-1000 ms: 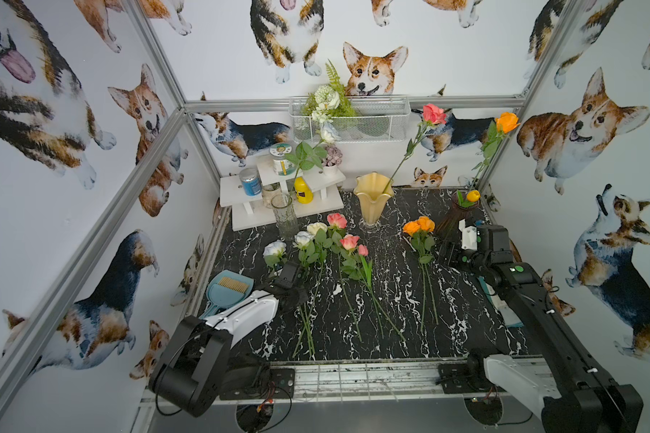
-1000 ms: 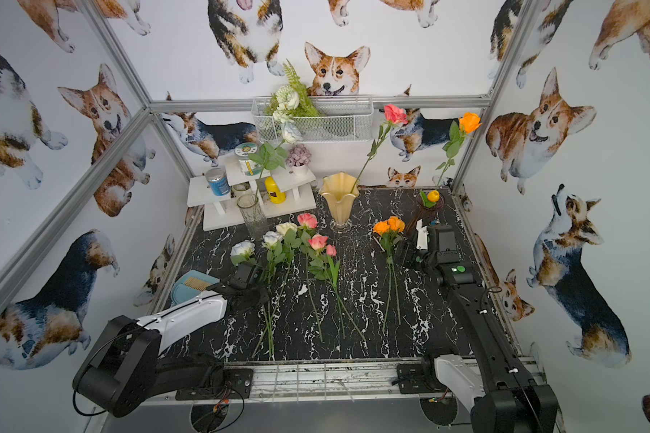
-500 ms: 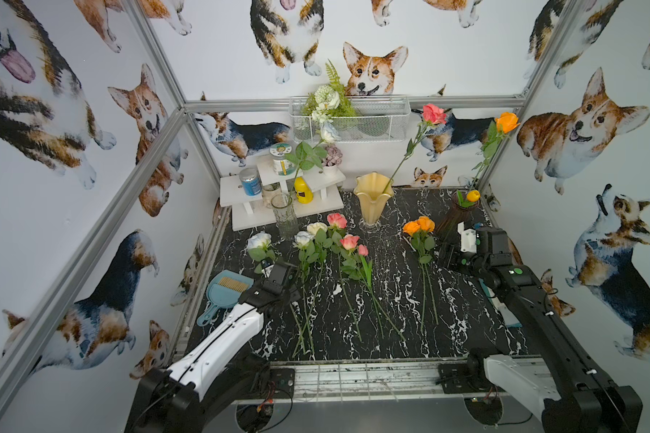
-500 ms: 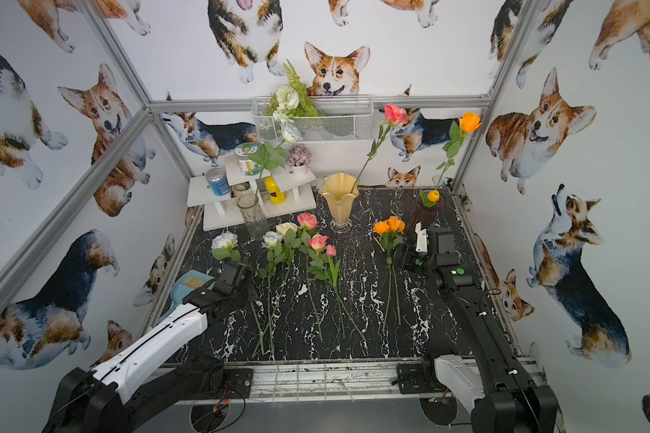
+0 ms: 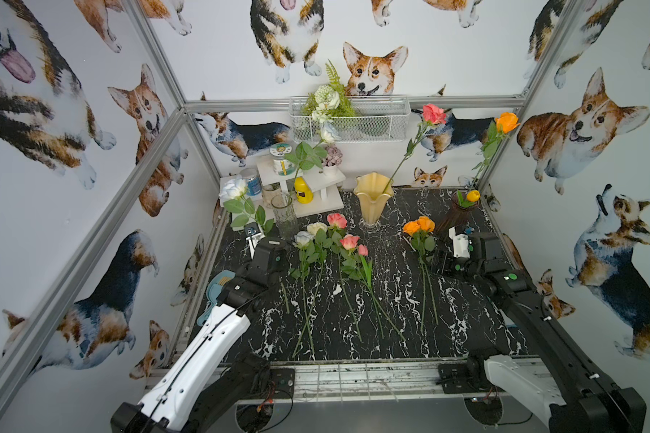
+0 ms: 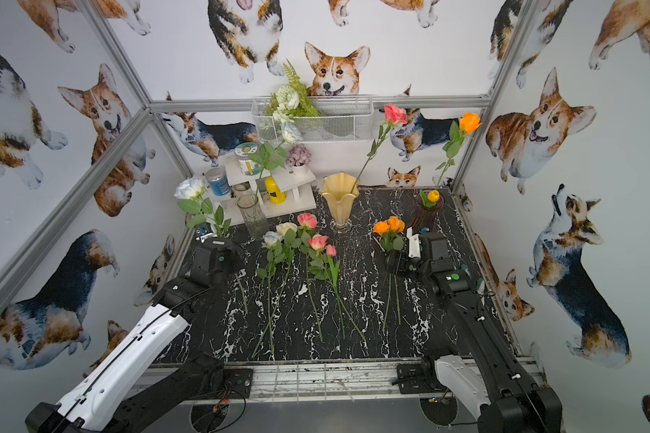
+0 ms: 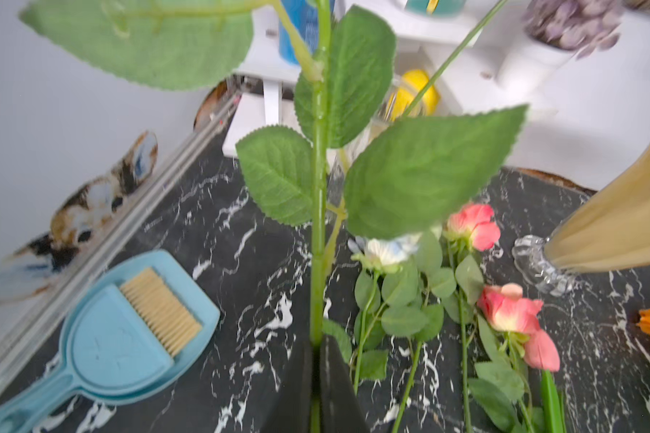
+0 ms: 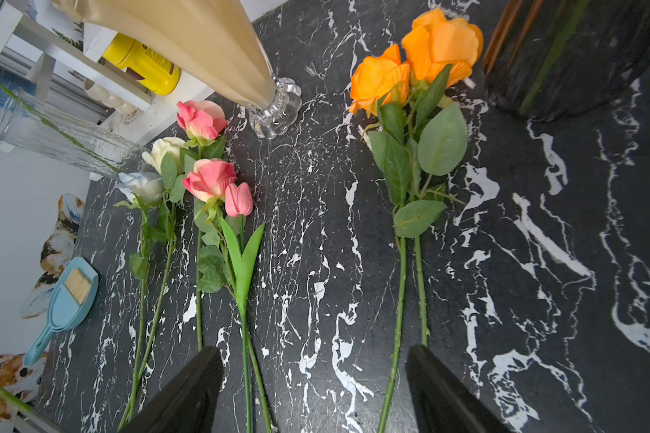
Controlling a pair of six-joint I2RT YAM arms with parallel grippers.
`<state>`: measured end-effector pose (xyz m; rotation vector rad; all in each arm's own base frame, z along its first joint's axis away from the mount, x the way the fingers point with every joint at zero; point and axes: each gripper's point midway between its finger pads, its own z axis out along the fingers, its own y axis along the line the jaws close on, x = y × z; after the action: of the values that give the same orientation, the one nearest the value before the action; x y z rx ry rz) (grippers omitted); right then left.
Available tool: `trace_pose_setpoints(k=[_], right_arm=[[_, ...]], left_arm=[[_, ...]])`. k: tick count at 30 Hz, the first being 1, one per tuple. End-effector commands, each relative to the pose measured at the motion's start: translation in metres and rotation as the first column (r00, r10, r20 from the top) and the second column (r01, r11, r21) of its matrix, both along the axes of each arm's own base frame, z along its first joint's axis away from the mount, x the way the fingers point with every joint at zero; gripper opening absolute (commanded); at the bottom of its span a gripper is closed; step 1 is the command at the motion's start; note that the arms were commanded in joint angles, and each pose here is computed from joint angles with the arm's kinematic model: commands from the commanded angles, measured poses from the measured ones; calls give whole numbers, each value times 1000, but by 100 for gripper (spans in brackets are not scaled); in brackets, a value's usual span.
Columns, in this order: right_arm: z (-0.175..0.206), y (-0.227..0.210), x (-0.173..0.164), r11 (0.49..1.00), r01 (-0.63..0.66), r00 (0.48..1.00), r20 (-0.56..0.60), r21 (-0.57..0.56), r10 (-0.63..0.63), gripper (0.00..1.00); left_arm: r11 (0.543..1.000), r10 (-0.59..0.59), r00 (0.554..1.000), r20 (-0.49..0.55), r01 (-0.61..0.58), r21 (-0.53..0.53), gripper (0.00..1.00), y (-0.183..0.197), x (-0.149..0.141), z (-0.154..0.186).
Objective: Arrange the flowers in different vases according to their variety
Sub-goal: Pick up the flower at the center of the board, then insert the flower into the vase.
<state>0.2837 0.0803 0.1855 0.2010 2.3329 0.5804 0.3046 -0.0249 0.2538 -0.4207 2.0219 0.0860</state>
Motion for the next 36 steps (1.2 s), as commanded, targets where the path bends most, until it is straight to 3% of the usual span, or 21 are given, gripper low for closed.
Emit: trace_pose_setpoints(k=[1, 8, 17, 24, 36], right_arm=[[11, 3, 3, 1000, 2, 999, 52, 23, -3, 82], [12, 5, -4, 999, -5, 997, 77, 45, 2, 82], [18, 8, -7, 998, -12, 995, 104, 70, 4, 82], [20, 8, -9, 997, -10, 993, 120, 80, 1, 82], [21, 3, -9, 998, 11, 992, 123, 62, -19, 82]], left_arm=[[988, -14, 989, 144, -9, 157, 0, 6, 23, 54], [955, -86, 938, 337, -18, 294, 0, -1, 68, 124], [956, -163, 838, 521, 5, 292, 0, -9, 127, 178], [954, -162, 792, 588, -26, 297, 0, 2, 166, 192], [967, -165, 734, 659, -13, 256, 0, 6, 211, 180]])
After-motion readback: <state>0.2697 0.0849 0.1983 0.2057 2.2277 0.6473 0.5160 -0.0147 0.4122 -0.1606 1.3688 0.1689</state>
